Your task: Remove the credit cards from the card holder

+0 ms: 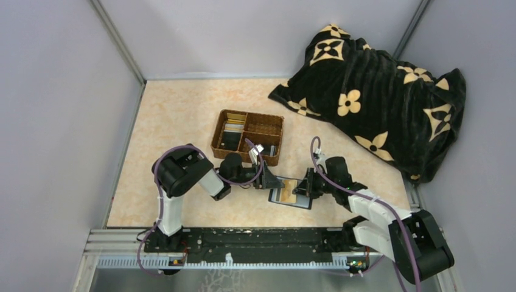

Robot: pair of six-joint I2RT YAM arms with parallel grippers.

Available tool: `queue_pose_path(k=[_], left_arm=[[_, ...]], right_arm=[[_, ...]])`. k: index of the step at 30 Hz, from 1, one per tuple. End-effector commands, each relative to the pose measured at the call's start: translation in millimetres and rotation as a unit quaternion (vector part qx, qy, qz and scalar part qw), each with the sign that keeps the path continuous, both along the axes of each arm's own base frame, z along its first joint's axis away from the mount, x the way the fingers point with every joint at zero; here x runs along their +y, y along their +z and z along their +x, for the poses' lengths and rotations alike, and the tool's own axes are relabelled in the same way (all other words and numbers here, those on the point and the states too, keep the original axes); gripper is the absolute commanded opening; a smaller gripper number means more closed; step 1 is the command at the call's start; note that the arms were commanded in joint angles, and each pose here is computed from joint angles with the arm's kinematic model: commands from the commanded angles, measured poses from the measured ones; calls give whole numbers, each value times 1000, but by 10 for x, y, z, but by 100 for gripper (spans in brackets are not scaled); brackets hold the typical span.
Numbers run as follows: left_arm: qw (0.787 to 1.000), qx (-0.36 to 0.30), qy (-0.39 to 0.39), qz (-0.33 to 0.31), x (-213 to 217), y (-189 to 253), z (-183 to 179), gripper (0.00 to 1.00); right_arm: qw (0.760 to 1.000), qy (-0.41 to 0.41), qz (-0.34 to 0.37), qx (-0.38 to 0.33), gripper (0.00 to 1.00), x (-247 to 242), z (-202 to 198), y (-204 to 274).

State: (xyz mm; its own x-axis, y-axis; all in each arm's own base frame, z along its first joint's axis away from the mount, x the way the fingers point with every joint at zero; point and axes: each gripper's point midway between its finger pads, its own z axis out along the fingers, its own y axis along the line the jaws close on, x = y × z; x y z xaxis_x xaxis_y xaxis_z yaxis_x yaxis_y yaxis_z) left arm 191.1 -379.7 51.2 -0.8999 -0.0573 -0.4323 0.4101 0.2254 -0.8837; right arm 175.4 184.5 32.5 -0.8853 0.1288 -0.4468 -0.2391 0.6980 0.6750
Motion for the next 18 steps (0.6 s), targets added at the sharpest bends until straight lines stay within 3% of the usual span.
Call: queue_pose_path(k=[1, 9, 18], left_arm=[[1000, 16, 7, 23, 24, -182, 11, 64], [999, 21, 6, 23, 18, -212, 10, 64], [999, 23, 6, 24, 20, -222, 2, 64]], right_arm=[[1000, -12, -7, -28, 4, -69, 76, 30], [998, 15, 36, -48, 17, 45, 41, 187], [995, 32, 74, -53, 15, 144, 18, 266]])
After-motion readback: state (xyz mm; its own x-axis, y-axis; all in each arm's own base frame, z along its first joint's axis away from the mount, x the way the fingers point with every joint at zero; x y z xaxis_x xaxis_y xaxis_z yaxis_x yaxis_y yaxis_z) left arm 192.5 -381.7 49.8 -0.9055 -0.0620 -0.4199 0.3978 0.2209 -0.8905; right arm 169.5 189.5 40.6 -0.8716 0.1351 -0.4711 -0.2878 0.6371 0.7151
